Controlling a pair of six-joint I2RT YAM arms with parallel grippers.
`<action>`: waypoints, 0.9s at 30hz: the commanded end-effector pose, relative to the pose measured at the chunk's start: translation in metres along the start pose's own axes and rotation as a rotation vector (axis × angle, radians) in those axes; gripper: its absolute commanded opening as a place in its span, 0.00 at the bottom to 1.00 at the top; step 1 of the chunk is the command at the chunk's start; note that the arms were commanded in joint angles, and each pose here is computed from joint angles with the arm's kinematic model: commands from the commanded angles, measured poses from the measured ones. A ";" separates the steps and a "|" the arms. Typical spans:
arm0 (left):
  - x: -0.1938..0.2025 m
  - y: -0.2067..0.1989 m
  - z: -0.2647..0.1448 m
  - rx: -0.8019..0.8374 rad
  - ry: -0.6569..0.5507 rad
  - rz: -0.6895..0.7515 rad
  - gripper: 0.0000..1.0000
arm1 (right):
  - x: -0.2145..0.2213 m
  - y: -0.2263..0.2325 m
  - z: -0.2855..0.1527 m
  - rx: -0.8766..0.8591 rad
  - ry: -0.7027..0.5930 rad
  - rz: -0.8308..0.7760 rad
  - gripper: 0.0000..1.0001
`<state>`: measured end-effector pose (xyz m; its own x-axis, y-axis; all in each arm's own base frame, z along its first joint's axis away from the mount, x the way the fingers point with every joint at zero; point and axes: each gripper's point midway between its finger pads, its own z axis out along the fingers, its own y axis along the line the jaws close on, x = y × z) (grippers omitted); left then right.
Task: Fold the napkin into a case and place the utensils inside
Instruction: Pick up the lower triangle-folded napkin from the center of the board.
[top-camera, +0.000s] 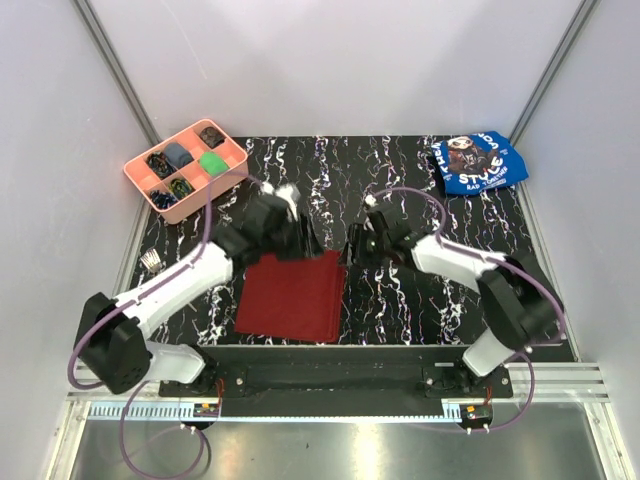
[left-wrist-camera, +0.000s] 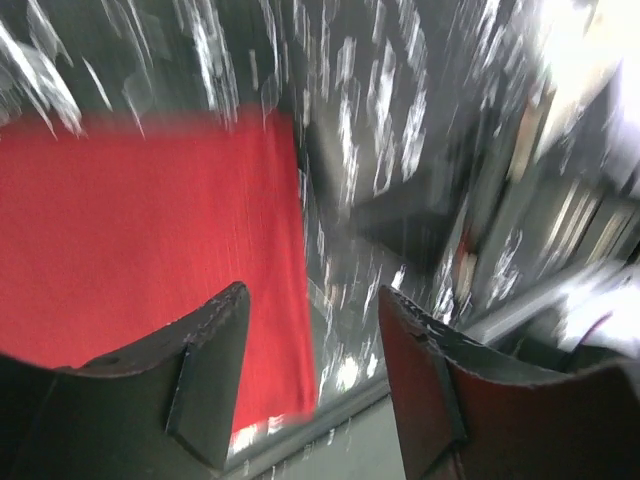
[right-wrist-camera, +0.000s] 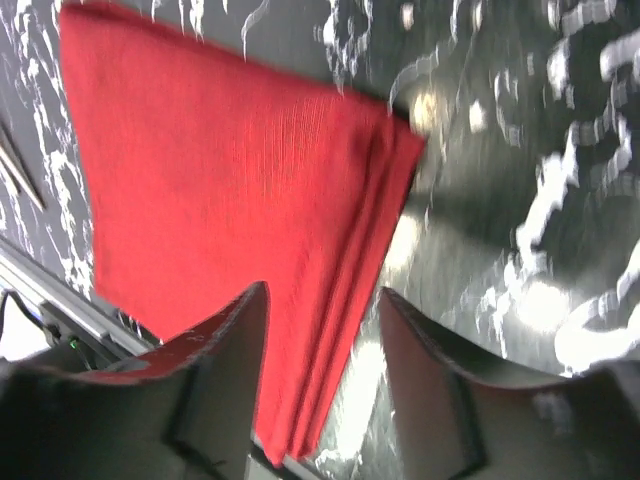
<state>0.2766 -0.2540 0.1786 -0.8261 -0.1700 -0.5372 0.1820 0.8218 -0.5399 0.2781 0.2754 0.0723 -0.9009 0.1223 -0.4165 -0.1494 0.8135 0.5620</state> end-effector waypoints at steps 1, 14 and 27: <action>0.074 -0.001 0.013 -0.075 0.058 0.027 0.55 | -0.025 0.007 0.017 -0.035 0.020 -0.037 0.52; 0.142 -0.009 0.041 -0.147 0.178 0.076 0.45 | -0.028 -0.010 0.058 -0.008 0.082 -0.052 0.44; 0.176 -0.004 0.050 -0.205 0.248 0.089 0.37 | -0.034 -0.011 0.053 0.013 0.069 -0.065 0.36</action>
<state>0.1476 -0.3019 0.0415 -0.9361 0.0687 -0.3450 0.1858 0.9292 -0.3194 0.3178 0.2896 0.0240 -0.9366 0.0345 -0.3488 -0.1658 0.8331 0.5278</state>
